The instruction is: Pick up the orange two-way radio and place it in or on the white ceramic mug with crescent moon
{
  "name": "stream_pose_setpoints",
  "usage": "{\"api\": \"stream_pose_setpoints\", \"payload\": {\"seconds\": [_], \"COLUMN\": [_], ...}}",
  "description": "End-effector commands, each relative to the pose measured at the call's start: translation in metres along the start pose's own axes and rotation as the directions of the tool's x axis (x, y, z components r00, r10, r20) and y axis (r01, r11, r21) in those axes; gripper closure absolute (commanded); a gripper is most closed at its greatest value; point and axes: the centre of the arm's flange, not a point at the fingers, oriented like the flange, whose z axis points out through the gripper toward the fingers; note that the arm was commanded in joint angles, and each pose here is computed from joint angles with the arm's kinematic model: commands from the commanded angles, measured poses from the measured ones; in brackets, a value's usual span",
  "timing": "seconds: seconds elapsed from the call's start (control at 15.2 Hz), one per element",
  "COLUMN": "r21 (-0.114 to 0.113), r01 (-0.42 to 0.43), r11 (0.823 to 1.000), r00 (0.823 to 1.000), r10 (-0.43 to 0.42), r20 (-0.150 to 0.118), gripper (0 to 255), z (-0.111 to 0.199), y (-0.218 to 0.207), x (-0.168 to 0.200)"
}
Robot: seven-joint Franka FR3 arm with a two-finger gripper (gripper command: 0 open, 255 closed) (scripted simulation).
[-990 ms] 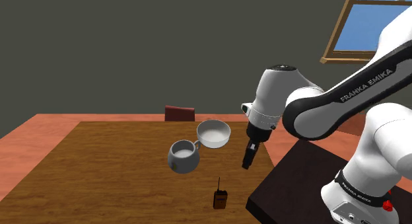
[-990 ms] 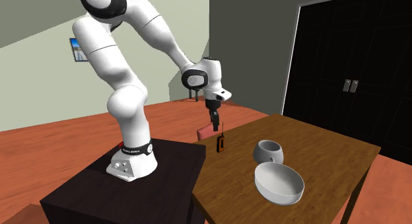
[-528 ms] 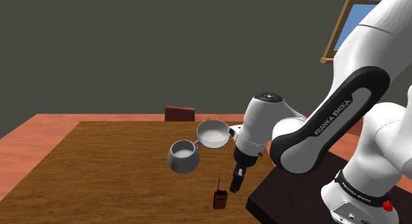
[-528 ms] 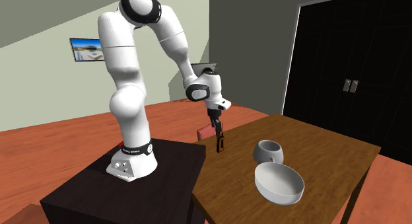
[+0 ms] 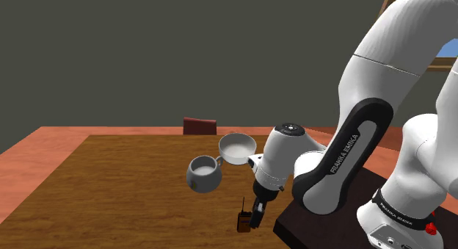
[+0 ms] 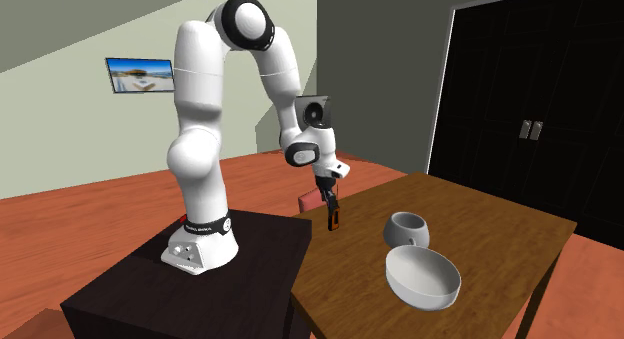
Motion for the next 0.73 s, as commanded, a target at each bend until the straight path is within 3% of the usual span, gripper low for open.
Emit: {"api": "stream_pose_setpoints", "payload": {"seconds": [0.0,0.53,0.59,0.66], "r21": [0.0,0.0,0.0,0.0], "r01": [0.0,0.0,0.0,0.0], "r11": [1.0,1.0,1.0,1.0], "r00": [1.0,1.0,1.0,1.0], "r10": [0.0,0.0,0.0,0.0], "r20": [-0.001,-0.001,-0.001,-0.001], "gripper": [0,0,255,255], "z": [0.0082,0.0082,0.0082,0.0082], "y": [-0.0007,-0.0006,-0.0006,-0.0006], "x": [0.0007,0.0007,0.0007,0.0007]}}
